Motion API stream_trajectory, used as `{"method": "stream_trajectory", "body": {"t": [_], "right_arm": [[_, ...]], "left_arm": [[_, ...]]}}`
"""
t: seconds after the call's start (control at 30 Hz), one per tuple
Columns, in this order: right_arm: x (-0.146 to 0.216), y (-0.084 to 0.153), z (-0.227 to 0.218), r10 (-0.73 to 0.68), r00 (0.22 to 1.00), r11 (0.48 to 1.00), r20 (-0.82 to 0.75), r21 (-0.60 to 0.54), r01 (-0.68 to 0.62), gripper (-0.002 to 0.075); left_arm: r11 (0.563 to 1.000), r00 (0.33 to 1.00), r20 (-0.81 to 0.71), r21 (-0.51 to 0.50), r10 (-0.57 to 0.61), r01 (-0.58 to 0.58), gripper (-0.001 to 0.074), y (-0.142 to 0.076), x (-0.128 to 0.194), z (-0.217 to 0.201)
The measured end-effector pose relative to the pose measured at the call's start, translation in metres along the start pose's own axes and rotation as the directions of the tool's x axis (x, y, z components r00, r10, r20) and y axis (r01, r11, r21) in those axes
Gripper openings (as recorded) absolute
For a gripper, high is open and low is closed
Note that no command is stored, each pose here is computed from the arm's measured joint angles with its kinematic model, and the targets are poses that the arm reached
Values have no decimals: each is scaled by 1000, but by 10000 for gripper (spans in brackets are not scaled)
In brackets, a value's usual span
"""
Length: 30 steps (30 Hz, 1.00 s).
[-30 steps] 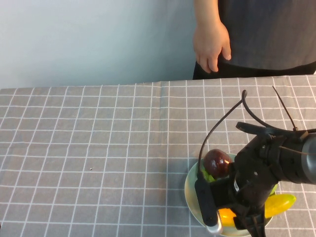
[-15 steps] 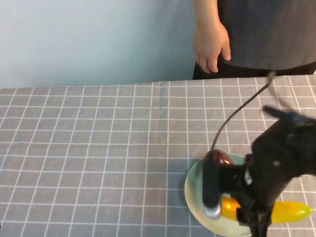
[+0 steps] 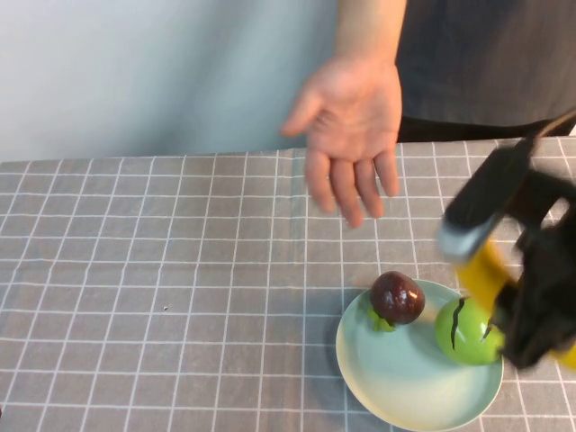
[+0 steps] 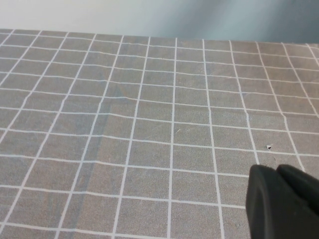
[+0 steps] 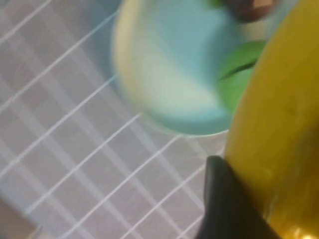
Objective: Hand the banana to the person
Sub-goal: Hand the grabbed banana to the person
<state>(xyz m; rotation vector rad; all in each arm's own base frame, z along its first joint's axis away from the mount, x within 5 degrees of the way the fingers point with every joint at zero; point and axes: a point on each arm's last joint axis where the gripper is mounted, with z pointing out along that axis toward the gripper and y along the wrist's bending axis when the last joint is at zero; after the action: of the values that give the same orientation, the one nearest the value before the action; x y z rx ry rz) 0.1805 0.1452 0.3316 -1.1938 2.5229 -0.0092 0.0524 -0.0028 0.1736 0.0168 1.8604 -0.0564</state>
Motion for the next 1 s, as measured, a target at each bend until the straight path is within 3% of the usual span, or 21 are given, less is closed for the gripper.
{"method": "stream_trajectory", "body": {"t": [0.1, 0.23, 0.43, 0.67, 1.0], "right_arm": [[-5, -12, -23, 110, 992, 989, 61, 96, -116, 298], [-15, -23, -46, 140, 980, 971, 141, 173, -163, 298], [-53, -35, -68, -54, 982, 969, 183, 249, 7, 298], [-119, -28, -64, -352, 919, 907, 175, 305, 290, 298], [-158, -20, -28, -440, 891, 869, 113, 302, 391, 298]], "left_arm": [[1000, 1000, 0, 0, 0, 0, -4, 0, 0, 0], [1000, 1000, 0, 0, 0, 0, -4, 0, 0, 0], [1000, 1000, 0, 0, 0, 0, -4, 0, 0, 0], [1000, 1000, 0, 0, 0, 0, -4, 0, 0, 0], [1000, 1000, 0, 0, 0, 0, -4, 0, 0, 0]]}}
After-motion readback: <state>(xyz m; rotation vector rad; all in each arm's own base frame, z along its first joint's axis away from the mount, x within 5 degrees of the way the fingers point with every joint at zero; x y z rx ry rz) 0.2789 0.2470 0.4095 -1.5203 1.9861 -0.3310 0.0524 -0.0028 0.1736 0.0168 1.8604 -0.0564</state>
